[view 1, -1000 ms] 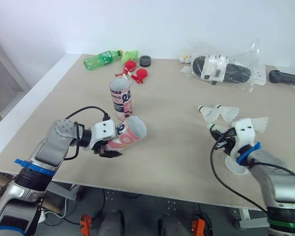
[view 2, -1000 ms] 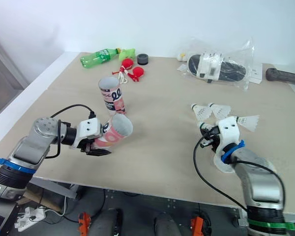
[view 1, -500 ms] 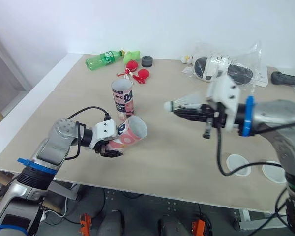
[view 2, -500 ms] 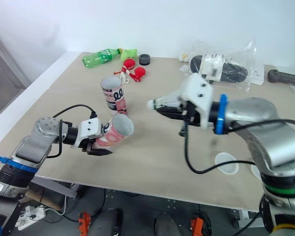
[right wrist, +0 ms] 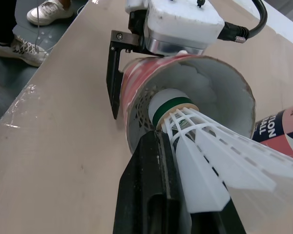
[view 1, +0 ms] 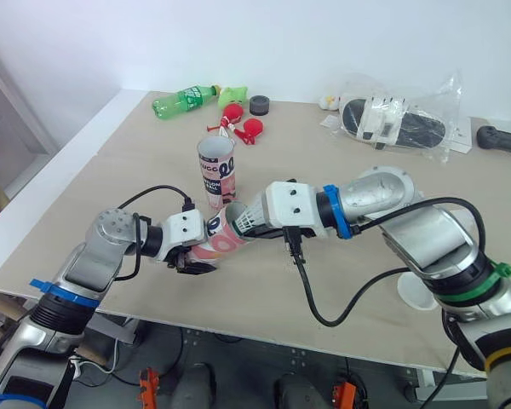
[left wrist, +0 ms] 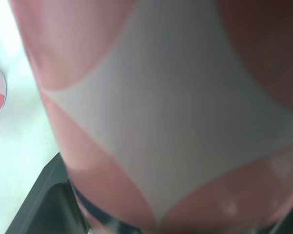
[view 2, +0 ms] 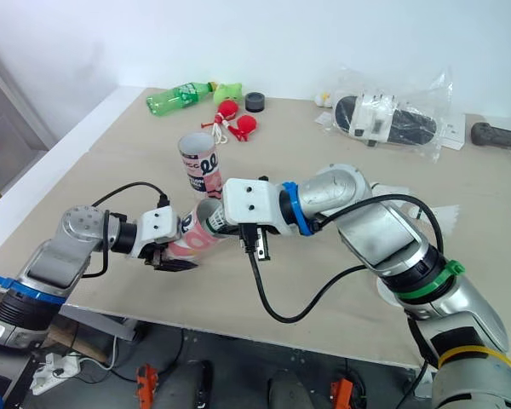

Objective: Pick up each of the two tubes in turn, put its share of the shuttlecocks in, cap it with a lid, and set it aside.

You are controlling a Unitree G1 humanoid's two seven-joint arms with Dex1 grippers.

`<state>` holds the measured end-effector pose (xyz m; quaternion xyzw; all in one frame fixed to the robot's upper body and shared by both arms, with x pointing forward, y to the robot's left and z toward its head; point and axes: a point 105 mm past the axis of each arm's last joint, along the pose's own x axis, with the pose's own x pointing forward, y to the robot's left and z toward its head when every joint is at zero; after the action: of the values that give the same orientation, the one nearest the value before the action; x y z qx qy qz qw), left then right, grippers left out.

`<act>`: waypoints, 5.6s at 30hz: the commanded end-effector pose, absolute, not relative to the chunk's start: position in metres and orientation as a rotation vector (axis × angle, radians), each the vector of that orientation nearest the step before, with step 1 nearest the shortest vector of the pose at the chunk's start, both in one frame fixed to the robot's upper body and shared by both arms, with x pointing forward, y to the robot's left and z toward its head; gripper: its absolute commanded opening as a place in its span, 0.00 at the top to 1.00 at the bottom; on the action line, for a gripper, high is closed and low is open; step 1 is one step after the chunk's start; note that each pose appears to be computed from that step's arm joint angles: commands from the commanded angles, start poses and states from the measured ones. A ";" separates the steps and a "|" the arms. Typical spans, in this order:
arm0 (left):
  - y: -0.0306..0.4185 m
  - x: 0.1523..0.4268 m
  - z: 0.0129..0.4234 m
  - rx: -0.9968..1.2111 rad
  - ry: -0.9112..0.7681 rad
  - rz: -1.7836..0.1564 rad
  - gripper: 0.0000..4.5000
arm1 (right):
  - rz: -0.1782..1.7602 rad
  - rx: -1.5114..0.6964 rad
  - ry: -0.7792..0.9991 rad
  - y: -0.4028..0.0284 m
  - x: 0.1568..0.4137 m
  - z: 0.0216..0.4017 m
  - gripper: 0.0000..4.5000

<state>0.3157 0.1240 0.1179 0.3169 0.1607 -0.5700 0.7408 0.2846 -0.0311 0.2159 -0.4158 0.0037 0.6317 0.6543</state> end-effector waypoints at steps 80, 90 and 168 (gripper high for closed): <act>0.114 0.302 0.083 0.617 0.467 -1.287 0.27 | 1.653 -1.386 -0.007 0.027 0.312 0.211 0.98; 0.111 0.299 0.082 0.610 0.469 -1.290 0.27 | 1.696 -1.374 -0.019 0.040 0.310 0.204 0.98; 0.002 0.318 0.073 0.074 -0.108 -1.153 0.27 | 1.111 -1.058 1.027 -0.305 0.286 0.127 0.12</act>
<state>0.3233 0.0000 0.0929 0.0460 -0.0807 -0.5446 0.8335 0.2892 -0.2976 0.1353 -0.4603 0.4262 0.4877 0.6071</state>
